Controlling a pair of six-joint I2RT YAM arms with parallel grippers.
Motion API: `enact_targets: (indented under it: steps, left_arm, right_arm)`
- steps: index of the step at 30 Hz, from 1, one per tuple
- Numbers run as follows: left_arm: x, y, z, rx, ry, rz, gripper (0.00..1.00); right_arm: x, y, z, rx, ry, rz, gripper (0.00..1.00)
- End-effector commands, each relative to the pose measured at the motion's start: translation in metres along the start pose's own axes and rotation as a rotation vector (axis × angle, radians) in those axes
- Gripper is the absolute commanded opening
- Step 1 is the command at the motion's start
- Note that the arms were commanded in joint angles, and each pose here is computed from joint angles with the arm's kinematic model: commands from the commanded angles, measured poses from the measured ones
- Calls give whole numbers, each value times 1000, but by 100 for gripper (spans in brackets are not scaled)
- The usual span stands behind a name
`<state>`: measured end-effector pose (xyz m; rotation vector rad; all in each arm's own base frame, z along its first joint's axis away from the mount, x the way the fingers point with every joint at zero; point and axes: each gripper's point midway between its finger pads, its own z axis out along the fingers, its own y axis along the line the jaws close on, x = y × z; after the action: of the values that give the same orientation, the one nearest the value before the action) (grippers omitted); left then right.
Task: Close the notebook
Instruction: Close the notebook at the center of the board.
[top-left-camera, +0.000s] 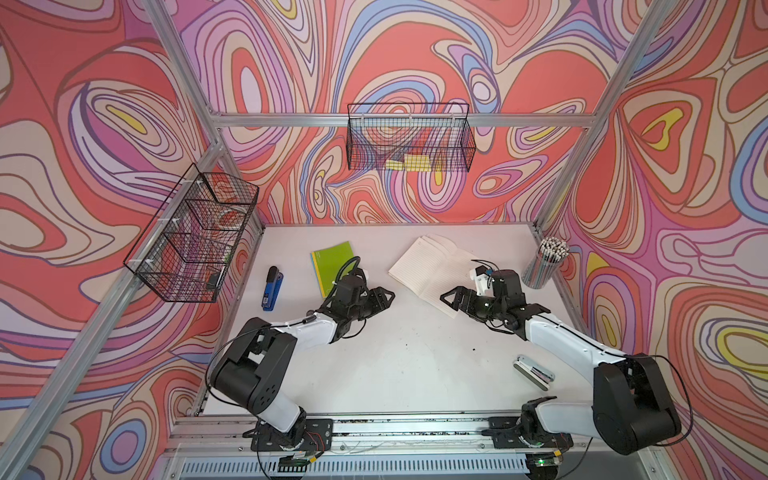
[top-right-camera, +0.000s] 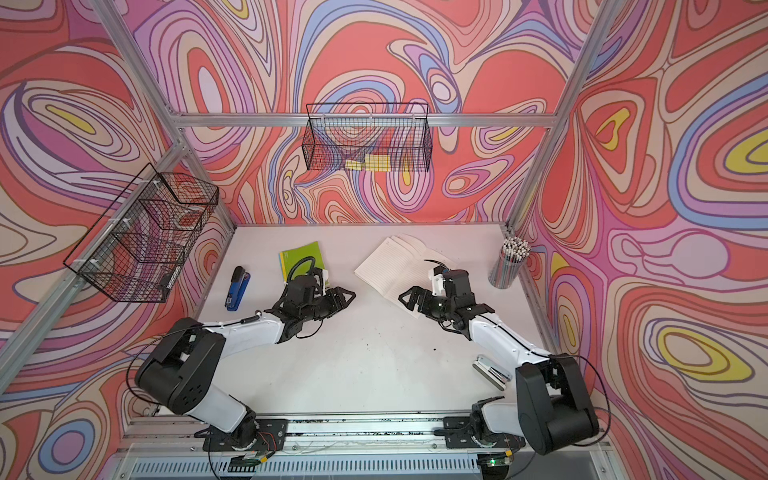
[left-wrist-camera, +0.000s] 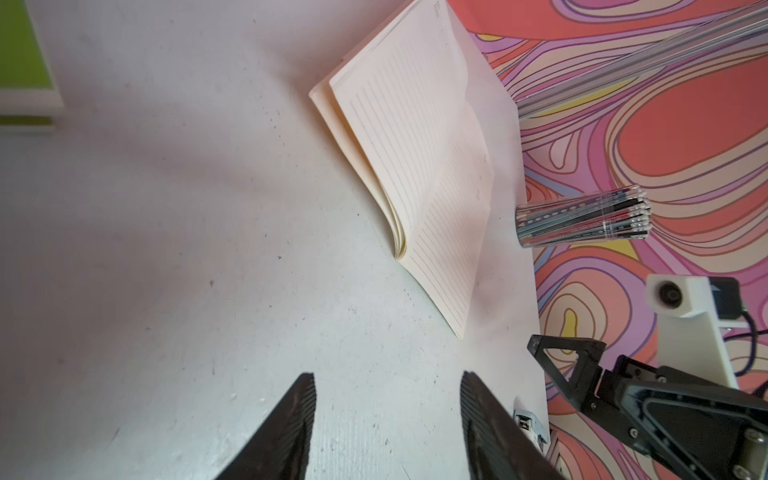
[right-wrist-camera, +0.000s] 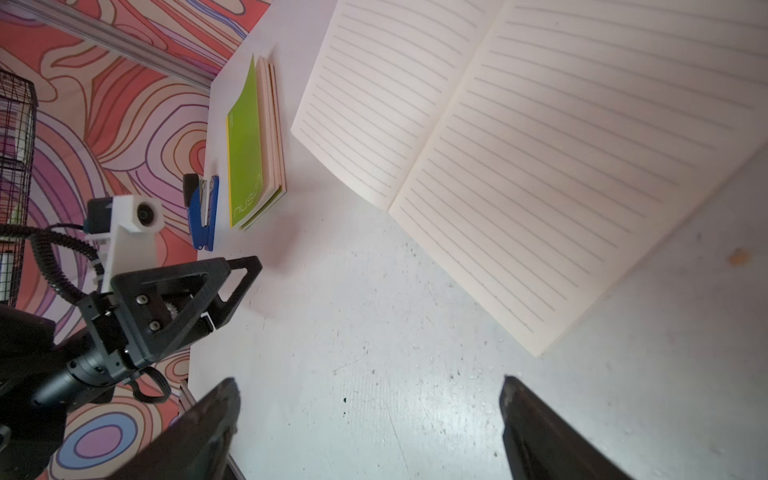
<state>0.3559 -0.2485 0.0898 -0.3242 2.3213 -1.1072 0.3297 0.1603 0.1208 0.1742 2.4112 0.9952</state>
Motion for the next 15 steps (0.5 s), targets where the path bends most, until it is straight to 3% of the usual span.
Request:
enact_targets:
  steps: [1, 6, 15]
  left_arm:
    - [-21, -20, 12, 49, -106, -21, 57]
    - [-27, -18, 26, 67, -156, -61, 55]
    - [-29, -18, 62, 78, -128, -104, 54]
  right_arm:
    - [-12, -2, 2, -19, -11, -20, 98]
    - [-21, -13, 13, -15, -12, -10, 98]
    - [-27, -27, 37, -18, 4, 9, 98]
